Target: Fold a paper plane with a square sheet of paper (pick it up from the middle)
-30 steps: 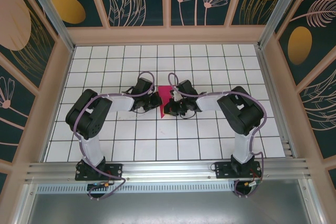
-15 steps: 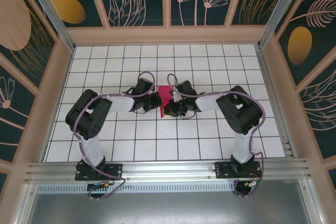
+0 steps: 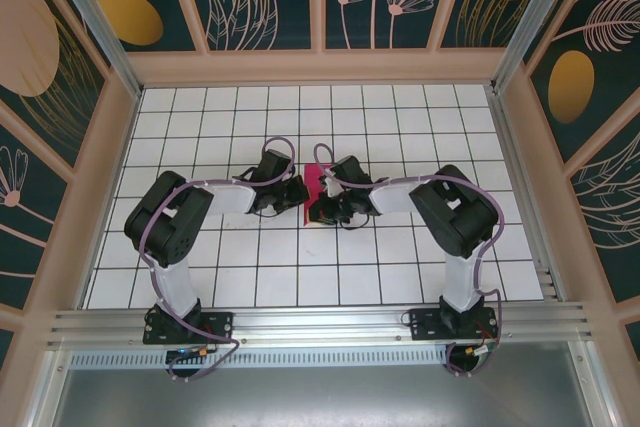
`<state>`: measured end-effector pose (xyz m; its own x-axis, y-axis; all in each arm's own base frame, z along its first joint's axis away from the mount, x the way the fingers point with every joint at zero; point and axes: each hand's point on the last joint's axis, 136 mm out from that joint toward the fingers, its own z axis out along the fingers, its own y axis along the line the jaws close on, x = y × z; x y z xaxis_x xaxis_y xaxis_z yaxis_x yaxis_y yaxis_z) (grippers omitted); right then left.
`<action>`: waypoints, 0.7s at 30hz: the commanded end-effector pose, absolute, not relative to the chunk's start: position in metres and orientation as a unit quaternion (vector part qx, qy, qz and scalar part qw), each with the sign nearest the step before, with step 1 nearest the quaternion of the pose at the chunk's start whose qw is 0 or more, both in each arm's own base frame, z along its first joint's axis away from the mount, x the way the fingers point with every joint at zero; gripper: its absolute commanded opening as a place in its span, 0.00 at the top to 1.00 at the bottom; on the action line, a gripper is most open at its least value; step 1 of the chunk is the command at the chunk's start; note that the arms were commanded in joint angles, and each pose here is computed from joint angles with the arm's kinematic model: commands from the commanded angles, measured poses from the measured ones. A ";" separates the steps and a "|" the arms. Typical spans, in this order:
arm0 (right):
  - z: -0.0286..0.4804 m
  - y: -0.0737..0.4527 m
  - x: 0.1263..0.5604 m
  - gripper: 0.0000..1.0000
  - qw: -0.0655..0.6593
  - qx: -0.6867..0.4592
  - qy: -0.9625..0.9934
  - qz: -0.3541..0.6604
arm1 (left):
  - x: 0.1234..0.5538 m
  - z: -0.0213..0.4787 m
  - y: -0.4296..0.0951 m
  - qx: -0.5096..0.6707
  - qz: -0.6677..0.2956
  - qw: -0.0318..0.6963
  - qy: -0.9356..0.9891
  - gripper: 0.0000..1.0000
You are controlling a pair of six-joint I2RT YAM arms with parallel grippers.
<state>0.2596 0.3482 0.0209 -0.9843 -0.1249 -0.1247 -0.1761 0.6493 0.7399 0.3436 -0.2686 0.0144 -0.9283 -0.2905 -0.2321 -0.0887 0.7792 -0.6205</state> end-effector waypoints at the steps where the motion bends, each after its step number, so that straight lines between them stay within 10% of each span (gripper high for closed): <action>1: 0.030 0.357 0.259 0.95 0.039 -0.105 0.904 0.413 | 0.332 -0.009 -0.246 -0.131 -0.266 0.145 0.944 1.00; 21: 0.030 0.315 0.318 0.95 0.093 -0.005 0.915 0.392 | 0.334 -0.005 -0.250 -0.111 -0.265 0.146 0.947 1.00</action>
